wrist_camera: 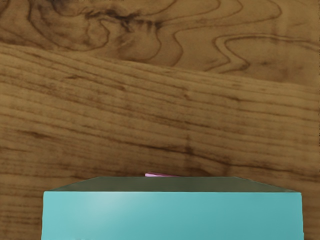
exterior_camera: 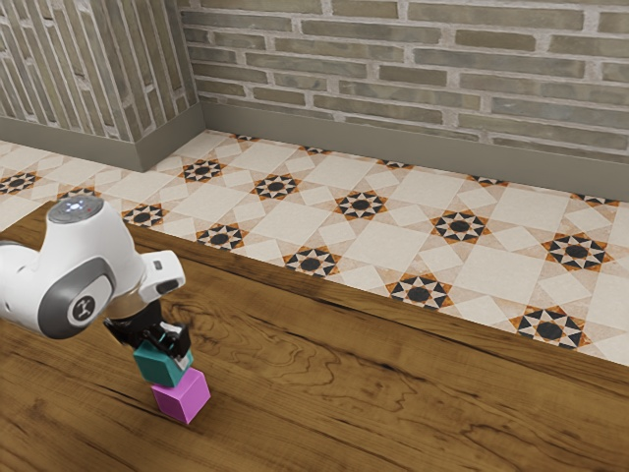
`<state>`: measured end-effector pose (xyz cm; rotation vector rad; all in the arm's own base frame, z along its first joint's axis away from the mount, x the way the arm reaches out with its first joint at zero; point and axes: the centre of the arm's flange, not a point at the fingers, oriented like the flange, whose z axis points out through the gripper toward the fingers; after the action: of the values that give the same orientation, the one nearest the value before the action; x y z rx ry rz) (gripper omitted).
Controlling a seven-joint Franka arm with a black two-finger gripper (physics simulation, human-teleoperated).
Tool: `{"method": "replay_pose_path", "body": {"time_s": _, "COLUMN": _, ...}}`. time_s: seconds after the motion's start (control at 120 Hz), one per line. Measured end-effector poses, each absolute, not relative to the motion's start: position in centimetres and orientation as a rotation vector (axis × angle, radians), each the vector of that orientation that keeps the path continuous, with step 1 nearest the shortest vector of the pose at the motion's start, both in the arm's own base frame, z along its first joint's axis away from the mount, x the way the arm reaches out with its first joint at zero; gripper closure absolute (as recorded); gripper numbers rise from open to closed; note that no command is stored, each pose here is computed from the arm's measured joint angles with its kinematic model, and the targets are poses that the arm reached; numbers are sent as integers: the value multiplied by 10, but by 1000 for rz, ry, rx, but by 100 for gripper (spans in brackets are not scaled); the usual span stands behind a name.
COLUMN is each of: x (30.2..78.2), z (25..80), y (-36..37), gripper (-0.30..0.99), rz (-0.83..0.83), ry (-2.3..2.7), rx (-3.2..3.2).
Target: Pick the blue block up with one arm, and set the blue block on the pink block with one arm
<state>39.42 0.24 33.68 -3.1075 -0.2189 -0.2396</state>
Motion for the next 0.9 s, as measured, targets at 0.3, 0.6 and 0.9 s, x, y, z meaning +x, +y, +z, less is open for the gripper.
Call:
{"method": "replay_pose_path", "body": {"time_s": 0.3, "x": 394, "z": 336, "y": -8, "gripper": 37, "rz": -238, "ry": -160, "rx": -3107}}
{"method": "replay_pose_path", "body": {"time_s": 0.6, "x": 391, "z": 340, "y": -19, "gripper": 37, "rz": -259, "ry": -123, "rx": -3099}}
{"method": "replay_pose_path", "body": {"time_s": 0.9, "x": 385, "z": 337, "y": -19, "gripper": 37, "rz": -250, "ry": -135, "rx": -3098}}
